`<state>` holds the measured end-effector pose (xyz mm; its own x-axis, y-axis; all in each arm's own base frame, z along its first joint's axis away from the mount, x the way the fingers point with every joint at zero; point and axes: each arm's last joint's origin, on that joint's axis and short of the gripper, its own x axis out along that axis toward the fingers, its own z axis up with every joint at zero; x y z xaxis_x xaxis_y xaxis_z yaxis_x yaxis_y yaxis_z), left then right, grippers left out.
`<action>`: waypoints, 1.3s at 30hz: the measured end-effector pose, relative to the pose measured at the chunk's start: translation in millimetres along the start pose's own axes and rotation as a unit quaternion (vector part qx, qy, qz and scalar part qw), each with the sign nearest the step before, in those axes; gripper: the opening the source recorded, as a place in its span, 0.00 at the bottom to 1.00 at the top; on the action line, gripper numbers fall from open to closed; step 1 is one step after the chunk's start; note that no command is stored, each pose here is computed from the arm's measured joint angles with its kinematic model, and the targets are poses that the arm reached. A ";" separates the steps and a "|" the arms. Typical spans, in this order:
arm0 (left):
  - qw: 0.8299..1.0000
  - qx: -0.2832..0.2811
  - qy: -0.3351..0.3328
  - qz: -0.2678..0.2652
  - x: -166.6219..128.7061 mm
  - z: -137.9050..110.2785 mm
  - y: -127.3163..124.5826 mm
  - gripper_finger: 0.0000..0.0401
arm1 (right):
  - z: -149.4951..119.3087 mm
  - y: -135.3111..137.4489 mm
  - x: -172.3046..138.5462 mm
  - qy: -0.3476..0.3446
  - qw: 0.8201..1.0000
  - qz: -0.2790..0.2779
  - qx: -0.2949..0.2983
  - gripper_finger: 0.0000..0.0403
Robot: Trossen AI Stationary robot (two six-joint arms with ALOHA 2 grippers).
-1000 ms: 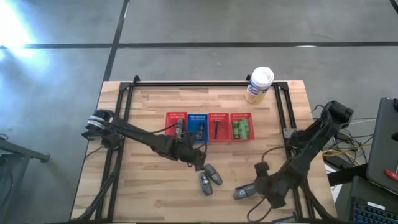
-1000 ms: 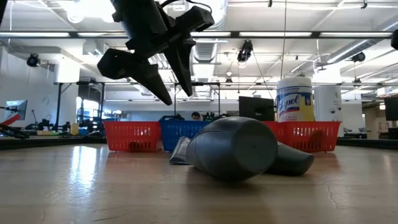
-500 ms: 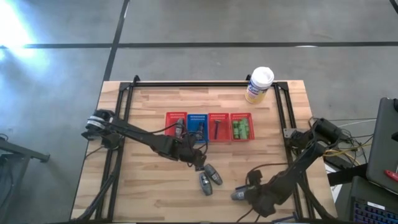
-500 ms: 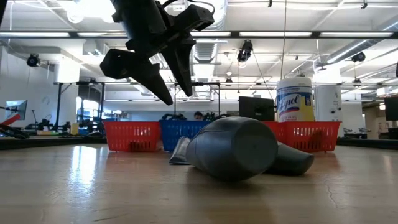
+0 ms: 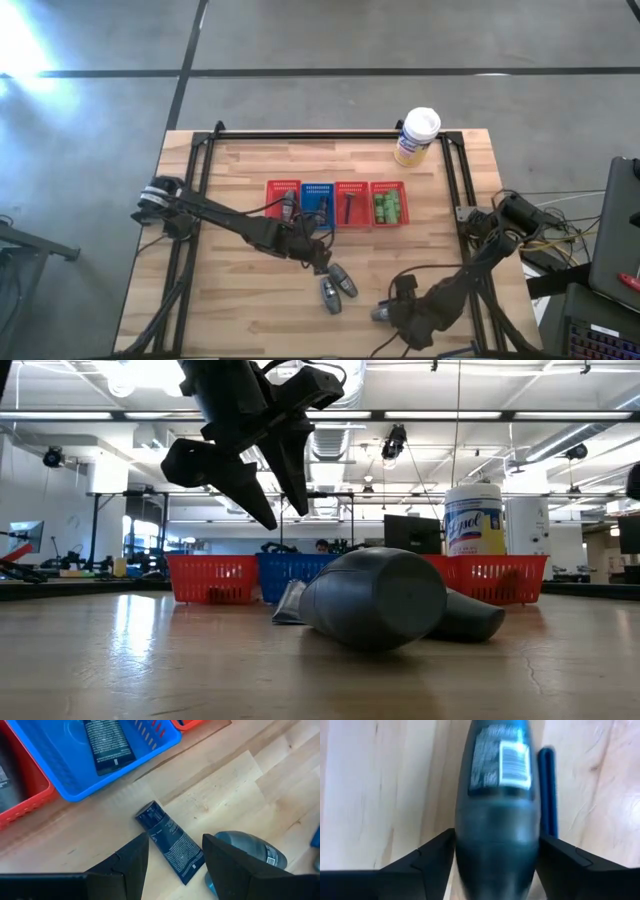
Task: Pick & Place Travel size toiletries
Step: Put the black deodorant into the left red basket
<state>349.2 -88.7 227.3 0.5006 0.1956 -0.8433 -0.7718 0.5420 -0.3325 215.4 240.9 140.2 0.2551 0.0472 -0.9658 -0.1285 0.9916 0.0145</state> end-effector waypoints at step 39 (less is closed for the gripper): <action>0.682 0.671 -0.286 -0.047 -42.2 0.7 -56.3 0.63 | 40.3 -136.5 -111.9 -0.139 0.962 0.115 0.203 0.49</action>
<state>371.8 -126.9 281.9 0.8907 0.1879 -0.4139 0.1359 0.7588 0.6370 243.1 105.1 256.8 0.5187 0.2453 -0.8190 0.1586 0.9137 0.3742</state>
